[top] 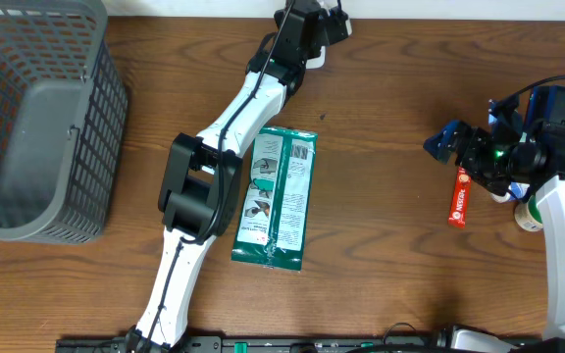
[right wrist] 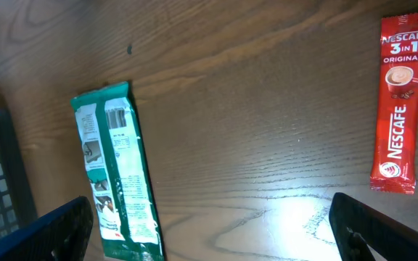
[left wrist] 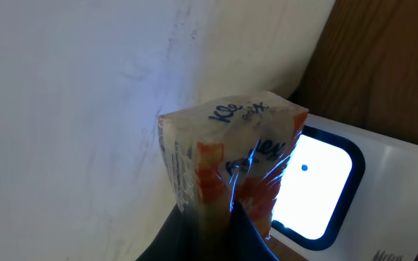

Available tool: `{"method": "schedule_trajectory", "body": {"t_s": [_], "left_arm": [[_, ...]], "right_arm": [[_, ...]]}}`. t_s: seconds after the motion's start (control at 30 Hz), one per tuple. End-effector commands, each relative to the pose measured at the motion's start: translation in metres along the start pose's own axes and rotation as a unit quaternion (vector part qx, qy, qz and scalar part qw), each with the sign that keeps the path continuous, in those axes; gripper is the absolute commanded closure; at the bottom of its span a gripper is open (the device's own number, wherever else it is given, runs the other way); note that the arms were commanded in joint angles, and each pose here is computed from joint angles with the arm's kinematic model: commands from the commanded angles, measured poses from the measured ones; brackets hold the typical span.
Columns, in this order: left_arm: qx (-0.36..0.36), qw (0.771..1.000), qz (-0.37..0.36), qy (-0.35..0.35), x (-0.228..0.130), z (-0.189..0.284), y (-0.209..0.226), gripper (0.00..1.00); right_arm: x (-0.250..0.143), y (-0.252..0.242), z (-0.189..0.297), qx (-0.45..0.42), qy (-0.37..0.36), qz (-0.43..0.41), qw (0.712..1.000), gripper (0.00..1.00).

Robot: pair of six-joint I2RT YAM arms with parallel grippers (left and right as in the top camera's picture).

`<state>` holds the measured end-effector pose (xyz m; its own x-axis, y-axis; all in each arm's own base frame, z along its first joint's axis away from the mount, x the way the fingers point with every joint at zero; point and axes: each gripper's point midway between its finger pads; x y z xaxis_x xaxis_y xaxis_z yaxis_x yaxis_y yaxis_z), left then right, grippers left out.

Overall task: Scan the item barcode
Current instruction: 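Hold the orange tissue pack at the scanner window with the left gripper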

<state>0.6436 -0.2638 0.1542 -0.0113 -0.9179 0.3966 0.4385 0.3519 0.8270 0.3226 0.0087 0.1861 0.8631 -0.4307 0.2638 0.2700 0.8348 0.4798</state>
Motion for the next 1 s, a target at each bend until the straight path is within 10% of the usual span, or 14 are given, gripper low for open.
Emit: {"method": "schedule_trajectory", "body": {"t_s": [0.0, 0.97], "left_arm": [[-0.002, 1.000, -0.005, 0.010, -0.015, -0.009, -0.003, 0.93], [-0.034, 0.999, -0.003, -0.009, -0.024, -0.018, -0.019, 0.93]], "right_arm": [[0.001, 0.001, 0.001, 0.004, -0.001, 0.009, 1.000, 0.01], [0.001, 0.001, 0.001, 0.004, -0.001, 0.009, 1.000, 0.01]]}}
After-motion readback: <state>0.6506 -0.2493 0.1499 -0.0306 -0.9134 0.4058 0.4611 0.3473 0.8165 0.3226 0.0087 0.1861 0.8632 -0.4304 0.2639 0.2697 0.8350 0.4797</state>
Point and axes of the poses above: each gripper's point midway between its finger pads, its own z axis back along the fingers, its own y axis along the line the jaws close on, x = y × z, and after that the axes turned 1 degree about z, right-handed
